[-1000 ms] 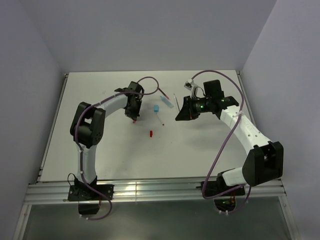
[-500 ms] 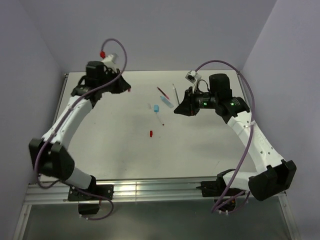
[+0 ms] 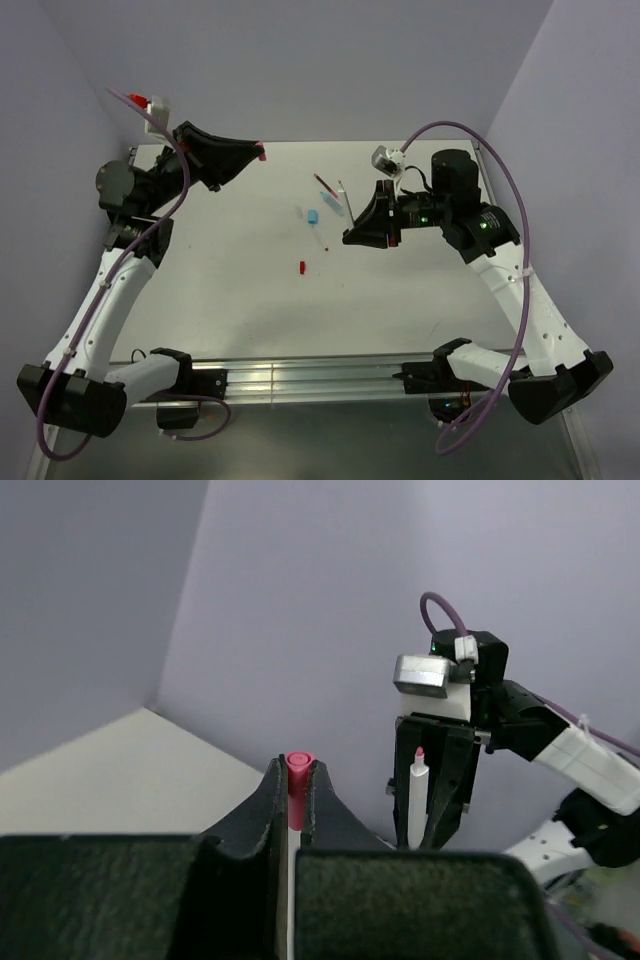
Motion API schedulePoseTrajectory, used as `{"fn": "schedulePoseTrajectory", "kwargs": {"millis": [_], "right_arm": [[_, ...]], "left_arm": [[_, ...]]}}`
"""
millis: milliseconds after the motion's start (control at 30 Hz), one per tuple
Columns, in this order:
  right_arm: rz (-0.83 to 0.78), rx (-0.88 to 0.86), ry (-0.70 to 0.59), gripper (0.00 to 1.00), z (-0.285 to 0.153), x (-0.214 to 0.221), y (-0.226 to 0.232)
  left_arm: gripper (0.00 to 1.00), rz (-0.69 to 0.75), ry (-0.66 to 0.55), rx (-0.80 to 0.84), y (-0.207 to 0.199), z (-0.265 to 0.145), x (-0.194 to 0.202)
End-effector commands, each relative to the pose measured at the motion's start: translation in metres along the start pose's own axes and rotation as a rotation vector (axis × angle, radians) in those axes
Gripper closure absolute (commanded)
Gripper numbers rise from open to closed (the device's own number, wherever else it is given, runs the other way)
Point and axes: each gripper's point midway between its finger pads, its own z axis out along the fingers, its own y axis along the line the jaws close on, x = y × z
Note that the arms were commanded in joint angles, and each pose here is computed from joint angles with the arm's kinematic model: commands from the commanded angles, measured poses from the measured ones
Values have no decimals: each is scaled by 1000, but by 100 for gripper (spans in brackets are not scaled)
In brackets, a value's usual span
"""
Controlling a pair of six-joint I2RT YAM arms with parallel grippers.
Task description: Insert the pens into the pen caps
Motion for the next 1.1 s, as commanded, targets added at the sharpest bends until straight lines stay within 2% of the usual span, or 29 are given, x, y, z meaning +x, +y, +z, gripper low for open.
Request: {"fn": "schedulePoseTrajectory", "kwargs": {"millis": [0, 100, 333, 733, 1067], "right_arm": [[-69, -155, -34, 100, -1, -25, 32], [-36, -183, -37, 100, 3, -30, 37], [23, -89, -20, 100, 23, -33, 12], [76, -243, -1, 100, 52, -55, 22], [81, -265, 22, 100, 62, -48, 29]], "left_arm": [[100, -172, -32, 127, -26, 0, -5], [100, -214, -59, 143, -32, 0, -10], [100, -350, -87, 80, -20, 12, -12], [100, -447, -106, 114, -10, 21, 4], [100, -502, -106, 78, 1, 24, 12]]}}
